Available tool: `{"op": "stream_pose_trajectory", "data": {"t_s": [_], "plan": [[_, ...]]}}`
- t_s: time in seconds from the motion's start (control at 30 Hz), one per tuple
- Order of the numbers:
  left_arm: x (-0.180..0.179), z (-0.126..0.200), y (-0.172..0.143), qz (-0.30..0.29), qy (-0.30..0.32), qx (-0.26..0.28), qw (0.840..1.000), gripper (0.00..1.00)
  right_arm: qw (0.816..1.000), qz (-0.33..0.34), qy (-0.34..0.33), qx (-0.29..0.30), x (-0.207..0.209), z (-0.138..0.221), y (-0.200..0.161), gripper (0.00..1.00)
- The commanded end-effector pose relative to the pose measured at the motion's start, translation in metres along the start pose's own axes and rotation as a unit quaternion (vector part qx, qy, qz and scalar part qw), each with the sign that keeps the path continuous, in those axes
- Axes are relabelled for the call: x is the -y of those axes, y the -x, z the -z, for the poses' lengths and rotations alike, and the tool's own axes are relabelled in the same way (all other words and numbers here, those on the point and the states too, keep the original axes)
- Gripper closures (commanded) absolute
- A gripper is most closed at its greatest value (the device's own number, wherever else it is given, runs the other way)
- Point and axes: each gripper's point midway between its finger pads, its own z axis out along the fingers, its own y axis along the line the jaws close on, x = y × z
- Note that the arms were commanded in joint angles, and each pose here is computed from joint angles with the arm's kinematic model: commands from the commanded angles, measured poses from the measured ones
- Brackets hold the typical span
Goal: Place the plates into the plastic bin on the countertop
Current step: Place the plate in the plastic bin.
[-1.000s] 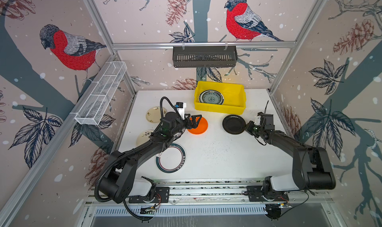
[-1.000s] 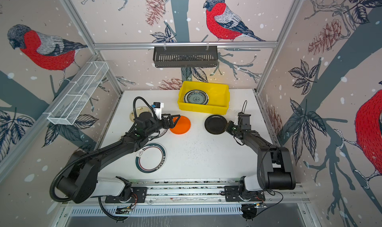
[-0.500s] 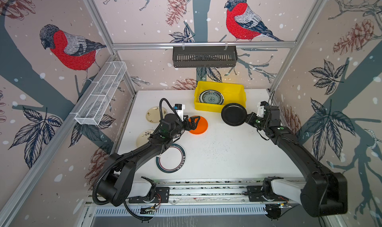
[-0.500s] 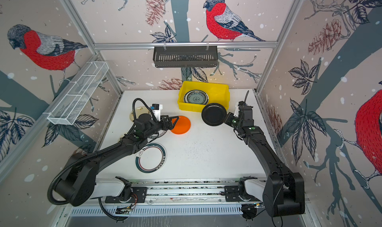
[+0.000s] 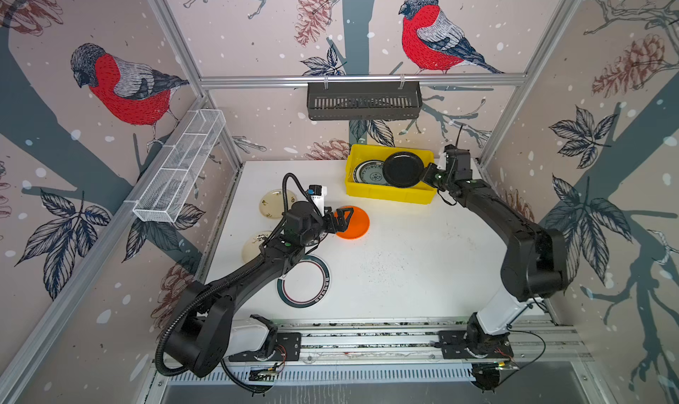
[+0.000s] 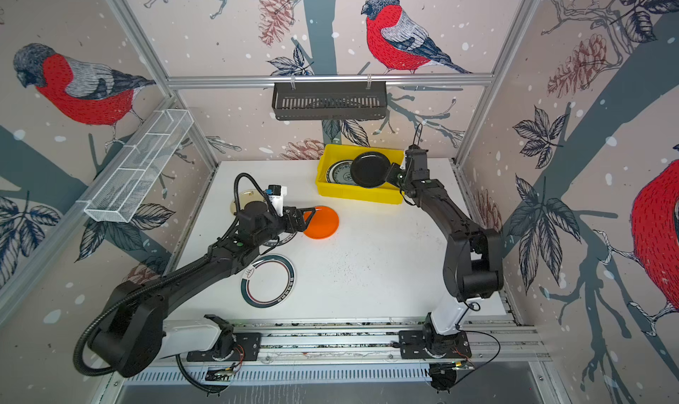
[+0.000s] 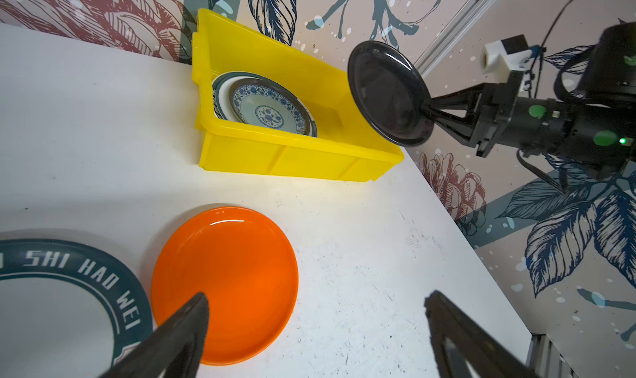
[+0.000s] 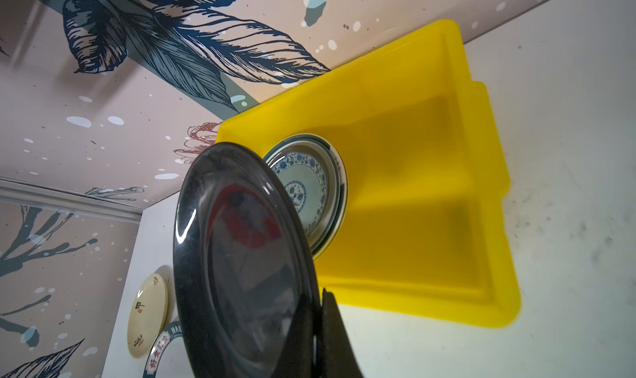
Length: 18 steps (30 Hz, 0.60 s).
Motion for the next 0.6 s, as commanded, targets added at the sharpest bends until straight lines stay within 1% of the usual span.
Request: {"op": "stream_pose_trajectory", "data": {"t_s": [0.0, 0.1, 0.2, 0.27, 0.33, 0.43, 0.57], "plan": [[-0.011, 0.005, 0.009, -0.021, 0.042, 0.007, 0.999, 0.03, 1.000, 0.018, -0.008, 0.010, -0.006, -0.027, 0.012, 1.00], [-0.017, 0.010, 0.017, -0.028, 0.062, 0.016, 0.998, 0.03, 1.000, 0.020, -0.015, 0.001, -0.005, -0.058, 0.014, 1.00], [-0.025, 0.015, 0.022, -0.028, 0.080, 0.023, 0.996, 0.02, 0.998, 0.031, -0.047, -0.001, 0.003, -0.090, 0.014, 1.00], [-0.031, 0.017, 0.025, -0.028, 0.091, 0.028, 0.995, 0.02, 0.997, 0.034, -0.063, -0.014, 0.009, -0.109, 0.008, 1.00], [-0.039, 0.021, 0.029, -0.009, 0.103, 0.039, 0.994, 0.02, 0.997, 0.037, -0.069, -0.025, 0.012, -0.126, 0.005, 1.00], [-0.044, 0.027, 0.037, -0.006, 0.109, 0.056, 0.992, 0.02, 0.995, 0.037, -0.088, -0.037, 0.024, -0.146, -0.003, 1.00], [-0.050, 0.032, 0.038, -0.012, 0.124, 0.062, 0.990, 0.02, 0.993, 0.045, -0.097, -0.045, 0.028, -0.160, -0.009, 1.00]]}}
